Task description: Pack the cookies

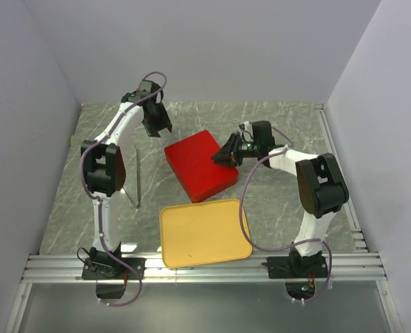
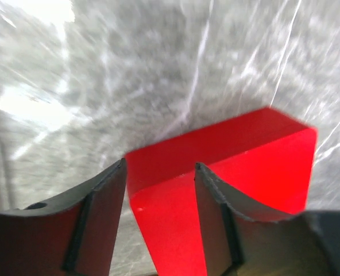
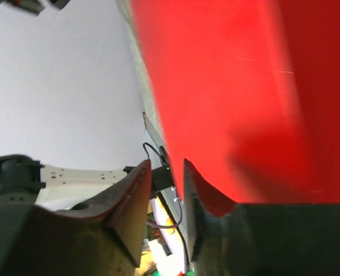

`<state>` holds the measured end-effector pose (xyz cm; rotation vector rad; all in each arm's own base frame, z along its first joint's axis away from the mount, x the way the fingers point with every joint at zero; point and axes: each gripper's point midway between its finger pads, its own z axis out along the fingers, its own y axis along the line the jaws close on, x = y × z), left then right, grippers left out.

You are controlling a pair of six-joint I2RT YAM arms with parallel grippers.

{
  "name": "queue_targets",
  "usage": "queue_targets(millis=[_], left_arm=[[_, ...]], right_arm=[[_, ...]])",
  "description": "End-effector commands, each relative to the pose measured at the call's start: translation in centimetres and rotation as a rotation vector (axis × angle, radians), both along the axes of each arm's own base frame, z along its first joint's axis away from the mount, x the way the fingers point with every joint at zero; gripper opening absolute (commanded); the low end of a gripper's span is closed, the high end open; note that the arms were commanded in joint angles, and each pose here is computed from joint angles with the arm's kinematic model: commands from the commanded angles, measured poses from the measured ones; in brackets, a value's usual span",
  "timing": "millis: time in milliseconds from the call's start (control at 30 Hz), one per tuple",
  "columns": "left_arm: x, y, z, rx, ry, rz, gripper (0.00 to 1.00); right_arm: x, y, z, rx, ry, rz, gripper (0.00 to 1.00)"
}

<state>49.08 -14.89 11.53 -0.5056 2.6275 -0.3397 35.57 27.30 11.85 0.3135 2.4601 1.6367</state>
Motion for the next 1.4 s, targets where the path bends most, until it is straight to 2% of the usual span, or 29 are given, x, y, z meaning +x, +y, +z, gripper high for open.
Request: queue_targets(millis=[0,200,333,367,400,467,500,533,567,600,633,667,700,733,767,833,900,1000,1167,1367], left_arm=[[1.3,2.6,6.1,0.016,-0.128,0.066,0.57],[1.5,4.8,12.9,0.048,-0.298,0.103,0.64],[0.0,5.8,19.7,0.053,-0.505,0.113,0.64],[-0.4,6.4,21.1,0.064,-0.56,0.14,0.64],[-1.6,6.9,23.8,0.049,-0.675,0.165,0.66],[-3.2,8.7,25.9,0.065,-0.772,0.267,0.71],[-5.3,9.7,25.9,0.069,-0.8,0.315,0.75],[-5.7,10.6,26.7,0.045,-0.86,0.394,0.81],[-6.3,11.8,26.9,0.053,-0.911,0.464,0.91],[-8.0,12.8,23.8,0.068,-0.908,0.503,0.91],[-8.1,13.3,25.0,0.011,-1.015,0.564,0.94],[-8.7,13.9,24.2,-0.019,-1.055,0.626,0.89],[-10.3,14.8,20.4,-0.028,-1.046,0.675,0.85],[-10.9,14.9,20.6,-0.021,-1.108,0.659,0.87],[-11.4,14.8,22.5,-0.038,-1.228,0.623,0.96],[-12.7,14.7,21.0,0.051,-1.249,0.534,0.99],[-13.2,15.4,19.5,0.179,-1.186,0.491,0.99],[-14.3,16.3,17.6,0.293,-1.136,0.457,0.99],[-16.0,16.2,14.3,0.346,-1.085,0.369,1.0],[-17.9,16.3,9.6,0.354,-1.018,0.34,0.99]], right_arm=[[0.7,0.8,6.4,0.002,-0.194,0.033,0.41],[0.8,0.7,13.4,-0.047,-0.382,0.041,0.47],[-1.0,0.0,18.4,-0.12,-0.519,0.045,0.48],[-1.4,-0.2,20.1,-0.136,-0.59,0.05,0.48],[-1.8,-0.5,20.9,-0.154,-0.62,0.039,0.48],[-3.8,-1.4,23.4,-0.181,-0.729,0.023,0.49],[-3.7,-2.5,23.7,-0.236,-0.762,-0.038,0.49],[-4.9,-3.8,25.5,-0.248,-0.836,-0.099,0.5],[-5.0,-4.6,23.0,-0.273,-0.772,-0.154,0.6],[-5.0,-5.5,22.4,-0.287,-0.751,-0.229,0.69],[-4.6,-7.8,23.3,-0.293,-0.715,-0.425,0.79],[-4.8,-8.8,19.7,-0.326,-0.623,-0.482,0.92],[-5.0,-9.6,18.9,-0.321,-0.611,-0.53,0.94],[-5.7,-10.2,21.5,-0.255,-0.735,-0.571,0.94],[-6.1,-10.7,19.3,-0.323,-0.81,-0.542,0.95],[-7.0,-12.4,20.8,-0.352,-0.95,-0.6,0.96],[-7.9,-13.7,20.4,-0.397,-1.009,-0.626,0.96],[-8.4,-14.8,19.5,-0.491,-1.09,-0.603,0.97],[-9.4,-15.7,18.0,-0.584,-1.141,-0.554,0.98],[-9.2,-17.1,14.1,-0.71,-1.076,-0.537,1.0]])
